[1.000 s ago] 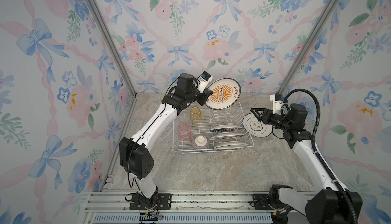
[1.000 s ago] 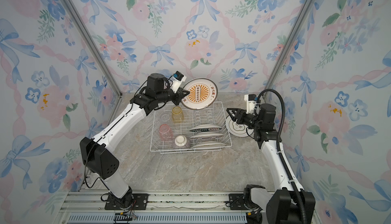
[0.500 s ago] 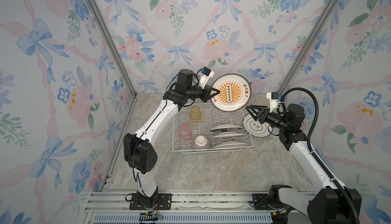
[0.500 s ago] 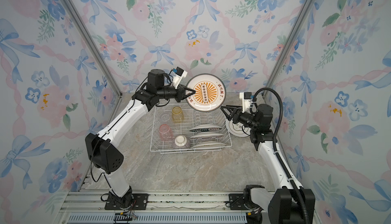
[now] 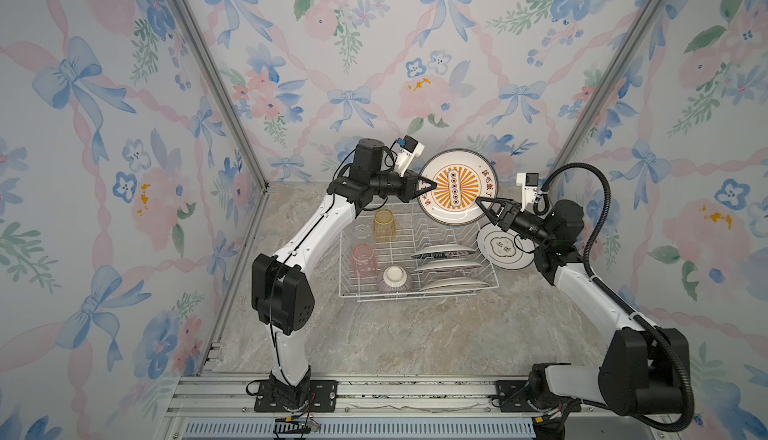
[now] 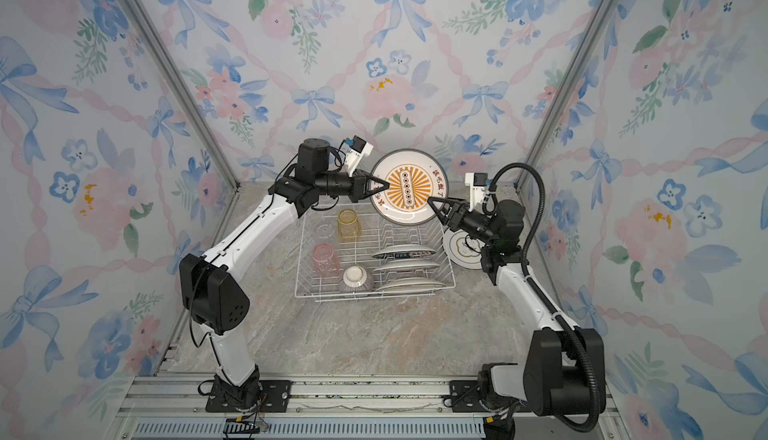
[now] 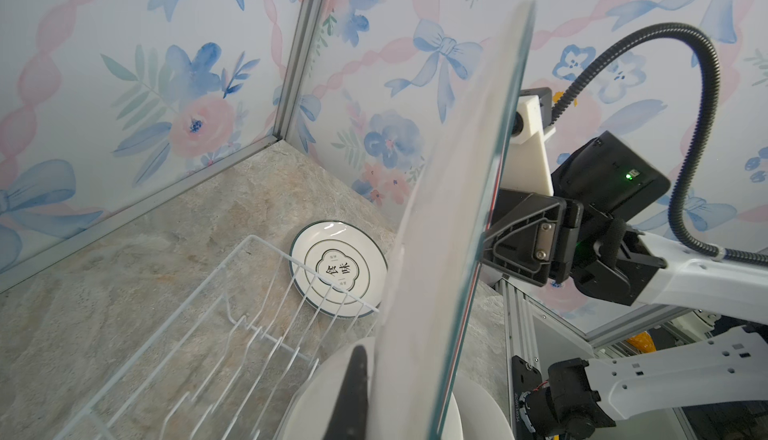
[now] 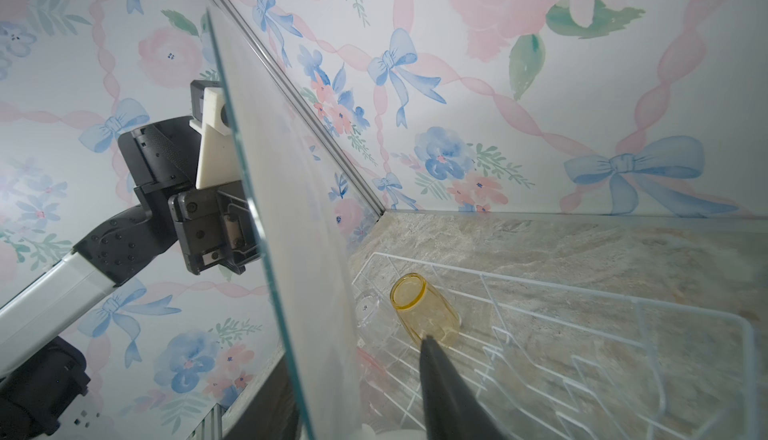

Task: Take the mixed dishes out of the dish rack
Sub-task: 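Grasp the sunburst plate's rim with the right gripper beside the left gripper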

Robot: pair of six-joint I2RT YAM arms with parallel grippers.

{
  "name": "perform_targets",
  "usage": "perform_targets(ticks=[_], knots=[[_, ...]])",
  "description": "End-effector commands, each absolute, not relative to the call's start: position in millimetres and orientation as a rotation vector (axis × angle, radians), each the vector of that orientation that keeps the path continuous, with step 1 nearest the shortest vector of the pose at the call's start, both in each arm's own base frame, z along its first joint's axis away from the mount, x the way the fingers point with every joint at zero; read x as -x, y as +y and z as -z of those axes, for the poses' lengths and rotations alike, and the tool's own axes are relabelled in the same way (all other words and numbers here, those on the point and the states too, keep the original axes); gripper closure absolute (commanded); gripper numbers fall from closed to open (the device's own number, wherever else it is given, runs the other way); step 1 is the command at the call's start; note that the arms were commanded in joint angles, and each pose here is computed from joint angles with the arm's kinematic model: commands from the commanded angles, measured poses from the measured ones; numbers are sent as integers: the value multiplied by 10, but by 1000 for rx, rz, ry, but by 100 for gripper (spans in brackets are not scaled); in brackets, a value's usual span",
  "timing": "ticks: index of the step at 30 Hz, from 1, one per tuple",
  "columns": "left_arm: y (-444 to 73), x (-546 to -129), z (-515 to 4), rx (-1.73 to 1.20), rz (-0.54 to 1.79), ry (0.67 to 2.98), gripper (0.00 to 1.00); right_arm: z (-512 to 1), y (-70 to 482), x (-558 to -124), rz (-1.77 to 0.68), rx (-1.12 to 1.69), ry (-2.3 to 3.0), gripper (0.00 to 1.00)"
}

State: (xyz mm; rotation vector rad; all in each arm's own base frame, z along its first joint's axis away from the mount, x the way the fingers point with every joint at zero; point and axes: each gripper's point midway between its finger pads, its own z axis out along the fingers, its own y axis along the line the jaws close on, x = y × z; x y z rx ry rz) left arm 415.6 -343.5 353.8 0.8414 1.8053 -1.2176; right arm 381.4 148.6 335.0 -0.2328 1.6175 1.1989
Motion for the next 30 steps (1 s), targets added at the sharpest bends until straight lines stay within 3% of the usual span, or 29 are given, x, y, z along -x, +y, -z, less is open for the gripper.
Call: perform_targets(ticks=[1, 7, 9, 15, 17, 18, 19, 20, 21, 30], knots=[[-3492, -4179, -3679, -865, 1259, 1735, 100, -3585, 1567, -3757, -1228, 276, 1517, 59], [-3540, -4229, -3590, -865, 1277, 1752, 100, -3523, 1660, -3773, -1189, 297, 1571, 74], [-3550, -4233, -3578, -865, 1277, 1754, 100, -3497, 1663, -3794, -1178, 281, 1597, 99], [-3555, -4238, -3549, -863, 1277, 1762, 100, -3522, 1689, -3771, -1181, 282, 1606, 100], [-3553, -4238, -3537, -861, 1276, 1765, 88, -3555, 1653, -3803, -1160, 250, 1598, 100], [-3552, -4239, -3531, -860, 1277, 1768, 76, -3572, 1655, -3796, -1165, 246, 1596, 100], [-3551, -4236, -3525, -861, 1277, 1768, 57, -3584, 1644, -3801, -1164, 233, 1597, 100], [-3550, -4230, -3523, -860, 1273, 1769, 17, -3603, 1639, -3798, -1164, 227, 1599, 100], [-3539, -4229, -3523, -859, 1259, 1768, 2, -3612, 1636, -3796, -1162, 224, 1607, 100], [-3312, -4278, -3613, -800, 1017, 1754, 2, -3574, 1310, -3884, -980, 62, 1706, 100]])
